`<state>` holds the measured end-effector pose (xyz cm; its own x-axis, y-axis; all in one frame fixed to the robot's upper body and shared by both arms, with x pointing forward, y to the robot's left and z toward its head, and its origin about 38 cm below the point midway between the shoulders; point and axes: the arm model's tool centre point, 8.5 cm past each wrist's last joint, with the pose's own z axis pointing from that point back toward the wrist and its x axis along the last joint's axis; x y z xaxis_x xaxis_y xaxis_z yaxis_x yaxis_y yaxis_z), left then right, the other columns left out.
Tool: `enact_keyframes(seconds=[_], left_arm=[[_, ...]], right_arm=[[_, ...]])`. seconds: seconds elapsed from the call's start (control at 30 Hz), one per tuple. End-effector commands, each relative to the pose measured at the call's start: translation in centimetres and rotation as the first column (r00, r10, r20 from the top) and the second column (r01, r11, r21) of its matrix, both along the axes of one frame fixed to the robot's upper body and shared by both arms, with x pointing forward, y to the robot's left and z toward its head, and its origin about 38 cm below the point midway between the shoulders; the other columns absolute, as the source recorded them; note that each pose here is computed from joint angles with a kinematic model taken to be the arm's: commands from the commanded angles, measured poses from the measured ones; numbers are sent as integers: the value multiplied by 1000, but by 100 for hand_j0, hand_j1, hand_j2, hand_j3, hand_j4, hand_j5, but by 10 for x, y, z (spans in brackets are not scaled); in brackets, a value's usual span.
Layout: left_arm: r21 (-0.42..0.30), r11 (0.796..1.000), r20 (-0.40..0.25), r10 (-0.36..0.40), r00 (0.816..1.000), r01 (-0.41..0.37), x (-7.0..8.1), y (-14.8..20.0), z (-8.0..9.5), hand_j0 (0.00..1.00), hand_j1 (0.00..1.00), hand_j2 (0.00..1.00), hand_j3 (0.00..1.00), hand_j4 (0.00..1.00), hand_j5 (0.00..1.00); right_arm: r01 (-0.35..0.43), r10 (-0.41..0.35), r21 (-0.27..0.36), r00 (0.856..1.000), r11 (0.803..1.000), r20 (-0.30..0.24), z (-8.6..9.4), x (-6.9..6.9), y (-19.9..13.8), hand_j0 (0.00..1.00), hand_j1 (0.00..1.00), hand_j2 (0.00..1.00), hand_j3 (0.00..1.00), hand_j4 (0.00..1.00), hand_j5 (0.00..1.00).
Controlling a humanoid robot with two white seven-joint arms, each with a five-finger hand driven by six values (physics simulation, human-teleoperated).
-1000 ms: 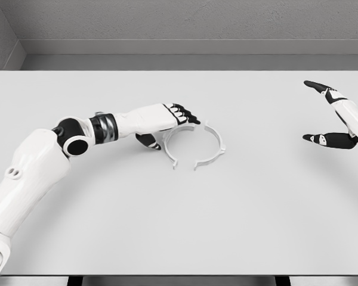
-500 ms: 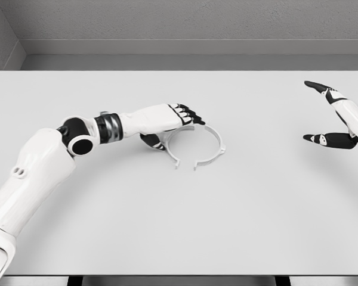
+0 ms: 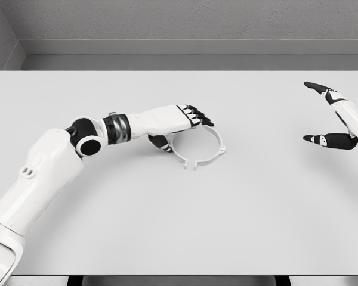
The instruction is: Assemble PVC drainage pipe clamps
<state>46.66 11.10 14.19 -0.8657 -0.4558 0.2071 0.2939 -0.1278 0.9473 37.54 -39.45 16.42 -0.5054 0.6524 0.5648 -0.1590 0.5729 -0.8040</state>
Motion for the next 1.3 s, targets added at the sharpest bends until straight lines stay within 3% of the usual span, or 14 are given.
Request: enact_keyframes(seconds=[0.0, 0.57, 0.9, 1.07, 1.17, 1.27], left_arm=[[-7, 1000, -4, -2, 1000, 2, 0, -2, 1, 100, 100, 100, 100, 100, 100], [-20, 1000, -4, -18, 1000, 18, -2, -12, 3, 100, 100, 100, 100, 100, 100], [2, 1000, -23, 15, 1000, -15, 2, 4, -4, 100, 100, 100, 100, 100, 100], [18, 999, 10, 44, 999, -44, 14, 23, 11, 100, 100, 100, 100, 100, 100], [35, 995, 14, 92, 996, -93, 34, 36, 21, 100, 100, 100, 100, 100, 100], [46, 992, 19, 118, 993, -119, 46, 42, 28, 100, 100, 100, 100, 100, 100]], right_arm=[[-3, 3, 2, 1000, 1000, -4, 0, 0, 0, 100, 100, 100, 100, 100, 100], [-3, 3, 2, 1000, 1000, -3, 1, 0, 0, 100, 100, 100, 100, 100, 100], [-13, 13, 21, 1000, 1000, 6, 2, -1, 5, 100, 100, 100, 100, 100, 100], [-38, 38, 1, 999, 999, 19, 6, -3, 13, 100, 100, 100, 100, 100, 100], [-137, 140, -46, 989, 989, 55, 17, -7, 49, 100, 100, 100, 100, 100, 100], [-214, 218, -80, 975, 974, 49, 20, -11, 74, 100, 100, 100, 100, 100, 100]])
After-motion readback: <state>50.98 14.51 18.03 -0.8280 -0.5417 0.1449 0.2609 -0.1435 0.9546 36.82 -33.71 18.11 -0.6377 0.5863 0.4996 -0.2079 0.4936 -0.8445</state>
